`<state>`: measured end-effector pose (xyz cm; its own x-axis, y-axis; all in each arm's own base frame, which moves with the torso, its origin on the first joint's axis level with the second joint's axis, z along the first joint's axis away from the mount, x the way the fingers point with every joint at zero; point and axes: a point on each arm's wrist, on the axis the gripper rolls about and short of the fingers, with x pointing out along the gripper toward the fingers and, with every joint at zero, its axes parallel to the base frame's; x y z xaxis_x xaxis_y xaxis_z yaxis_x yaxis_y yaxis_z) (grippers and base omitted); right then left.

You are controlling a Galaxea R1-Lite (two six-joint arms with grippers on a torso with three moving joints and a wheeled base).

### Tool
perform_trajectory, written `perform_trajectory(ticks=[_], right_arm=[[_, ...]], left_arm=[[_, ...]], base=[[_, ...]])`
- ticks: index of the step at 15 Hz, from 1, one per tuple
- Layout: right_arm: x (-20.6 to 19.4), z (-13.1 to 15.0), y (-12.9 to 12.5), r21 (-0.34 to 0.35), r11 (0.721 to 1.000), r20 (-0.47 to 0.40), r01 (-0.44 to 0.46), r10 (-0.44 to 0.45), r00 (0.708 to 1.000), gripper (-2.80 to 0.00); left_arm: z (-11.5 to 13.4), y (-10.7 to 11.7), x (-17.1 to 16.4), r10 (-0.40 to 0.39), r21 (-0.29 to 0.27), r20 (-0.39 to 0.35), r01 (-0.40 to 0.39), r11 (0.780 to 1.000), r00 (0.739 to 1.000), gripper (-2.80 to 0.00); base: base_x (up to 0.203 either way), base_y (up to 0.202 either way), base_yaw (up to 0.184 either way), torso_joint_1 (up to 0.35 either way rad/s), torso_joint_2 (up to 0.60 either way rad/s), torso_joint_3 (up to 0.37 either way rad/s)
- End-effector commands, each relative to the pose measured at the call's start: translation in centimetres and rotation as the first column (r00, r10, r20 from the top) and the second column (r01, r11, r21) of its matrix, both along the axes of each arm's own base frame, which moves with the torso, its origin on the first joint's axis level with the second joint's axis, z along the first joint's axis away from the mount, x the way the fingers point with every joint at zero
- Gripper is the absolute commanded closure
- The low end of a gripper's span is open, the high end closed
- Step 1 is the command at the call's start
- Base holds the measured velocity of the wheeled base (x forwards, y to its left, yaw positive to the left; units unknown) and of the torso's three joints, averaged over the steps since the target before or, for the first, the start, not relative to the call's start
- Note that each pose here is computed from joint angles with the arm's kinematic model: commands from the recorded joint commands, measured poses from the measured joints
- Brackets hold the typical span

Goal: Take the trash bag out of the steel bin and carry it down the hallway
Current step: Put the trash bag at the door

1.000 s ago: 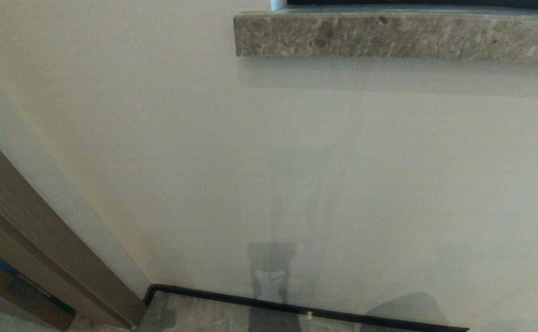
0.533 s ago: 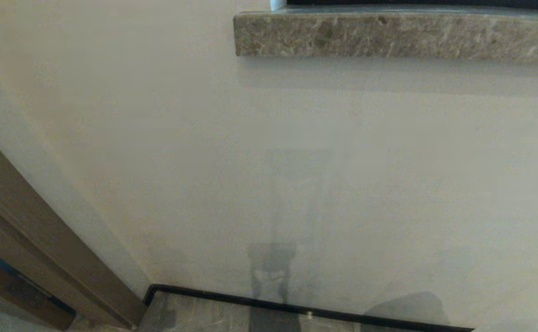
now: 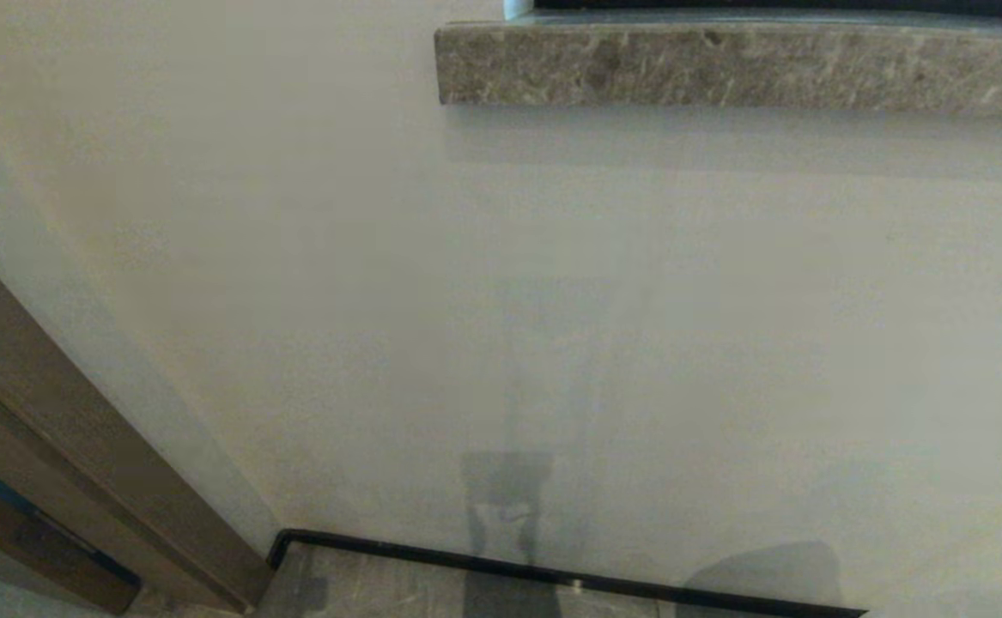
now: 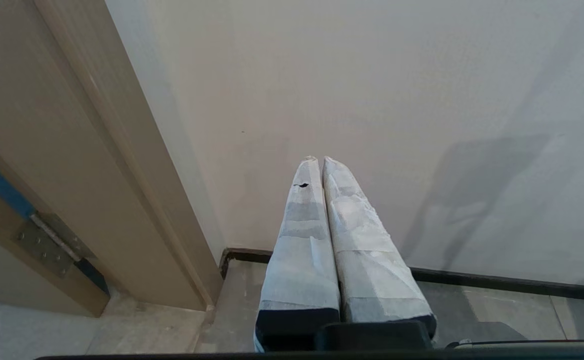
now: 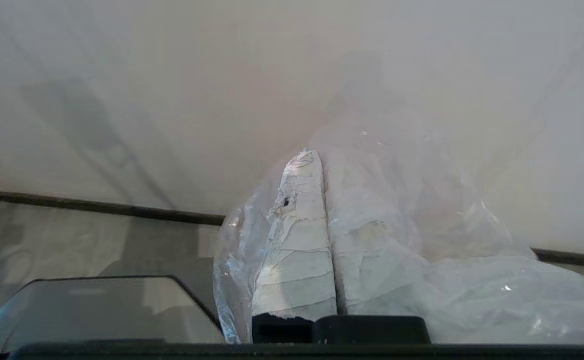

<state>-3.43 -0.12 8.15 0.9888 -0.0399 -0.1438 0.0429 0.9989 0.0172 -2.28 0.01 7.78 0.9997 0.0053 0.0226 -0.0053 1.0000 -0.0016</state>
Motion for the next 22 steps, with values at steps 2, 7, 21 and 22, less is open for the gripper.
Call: perform_trajectory(ticks=[2,7,21,22], right_arm=[[0.0,-0.2,0.0,-0.004,1.0,-0.005,0.001,-0.001,1.0,0.0],[0.0,-0.2,0.0,-0.01,1.0,-0.005,0.0,0.0,1.0,0.0],[1.1,-0.5,0.1,-0.08,0.996,0.151,-0.047,0.058,0.987,0.0],[1.1,-0.5,0.1,-0.079,0.996,0.151,-0.048,0.06,0.987,0.0]], left_arm=[[-0.3,0.0,0.1,0.001,0.0,-0.012,-0.001,1.0,1.0,0.0],[-0.3,0.0,0.1,0.001,0.0,-0.011,-0.001,1.0,1.0,0.0],[-0.3,0.0,0.1,0.001,0.0,-0.012,-0.001,1.0,1.0,0.0],[-0.3,0.0,0.1,0.001,0.0,-0.012,-0.001,1.0,1.0,0.0]], base=[[0.0,0.0,0.0,0.0,0.0,0.0],[0.0,0.0,0.0,0.0,0.0,0.0],[0.0,0.0,0.0,0.0,0.0,0.0],[0.0,0.0,0.0,0.0,0.0,0.0]])
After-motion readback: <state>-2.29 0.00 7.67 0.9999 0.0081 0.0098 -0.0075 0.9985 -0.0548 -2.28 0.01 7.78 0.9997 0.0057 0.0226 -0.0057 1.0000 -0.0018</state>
